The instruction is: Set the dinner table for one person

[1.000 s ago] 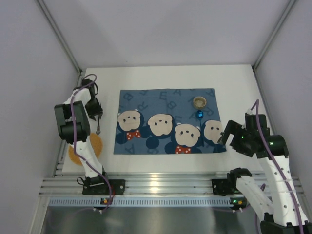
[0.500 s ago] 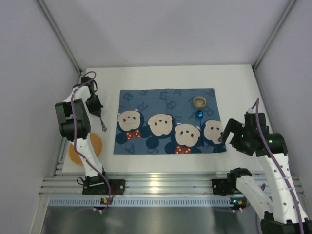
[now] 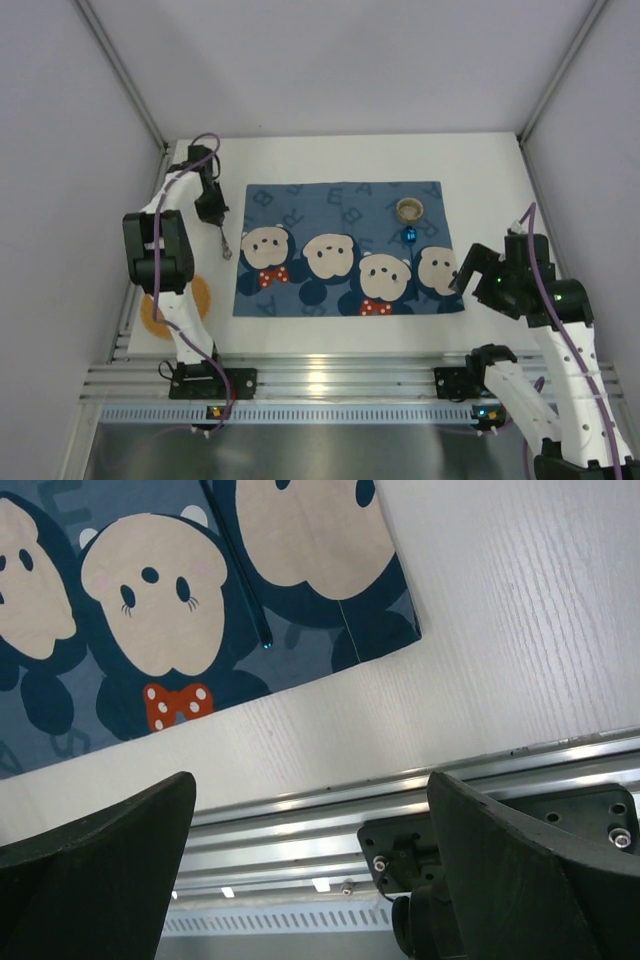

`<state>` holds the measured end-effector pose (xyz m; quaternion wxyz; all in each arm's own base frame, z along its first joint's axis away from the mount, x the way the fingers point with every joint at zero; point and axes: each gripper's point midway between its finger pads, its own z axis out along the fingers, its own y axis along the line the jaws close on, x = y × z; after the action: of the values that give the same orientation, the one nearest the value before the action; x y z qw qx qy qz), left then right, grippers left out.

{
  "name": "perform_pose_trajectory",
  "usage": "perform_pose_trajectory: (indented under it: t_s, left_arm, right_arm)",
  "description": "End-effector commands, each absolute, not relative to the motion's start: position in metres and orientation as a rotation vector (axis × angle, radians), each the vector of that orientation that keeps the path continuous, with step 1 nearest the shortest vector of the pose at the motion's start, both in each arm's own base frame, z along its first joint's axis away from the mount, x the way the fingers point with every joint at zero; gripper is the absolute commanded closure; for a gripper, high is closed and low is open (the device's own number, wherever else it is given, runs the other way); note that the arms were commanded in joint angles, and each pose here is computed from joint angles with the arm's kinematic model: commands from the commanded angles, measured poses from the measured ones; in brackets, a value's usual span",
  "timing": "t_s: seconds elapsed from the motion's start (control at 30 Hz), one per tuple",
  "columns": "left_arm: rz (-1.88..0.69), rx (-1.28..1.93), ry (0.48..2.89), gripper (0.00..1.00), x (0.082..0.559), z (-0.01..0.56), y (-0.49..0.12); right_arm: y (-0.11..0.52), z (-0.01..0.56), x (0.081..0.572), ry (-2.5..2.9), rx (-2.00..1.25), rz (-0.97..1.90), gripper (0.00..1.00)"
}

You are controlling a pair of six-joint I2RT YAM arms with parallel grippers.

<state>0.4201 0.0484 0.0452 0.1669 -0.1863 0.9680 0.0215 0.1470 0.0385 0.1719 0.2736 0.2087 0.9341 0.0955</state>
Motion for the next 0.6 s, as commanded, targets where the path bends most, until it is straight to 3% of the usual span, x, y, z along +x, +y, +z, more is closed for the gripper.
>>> perform_pose_trajectory:
  t_s: [0.0, 0.23, 0.57]
  left_arm:
    - [-0.014, -0.266, 2.588, 1.0, 0.443, 0.119, -0.015]
    - [-0.087, -0.065, 2.698, 1.0, 0.396, 0.069, -0.116]
    - [-0.032, -0.121, 2.731, 1.0, 0.371, 0.045, -0.126]
  right_arm:
    - [0.043, 0.177, 0.152, 2.472, 0.506, 0.296, 0.0]
    - [0.042, 0.181, 0.139, 2.474, 0.463, 0.298, 0.0]
    - [0.036, 0.189, 0.121, 2.459, 0.426, 0.268, 0.0]
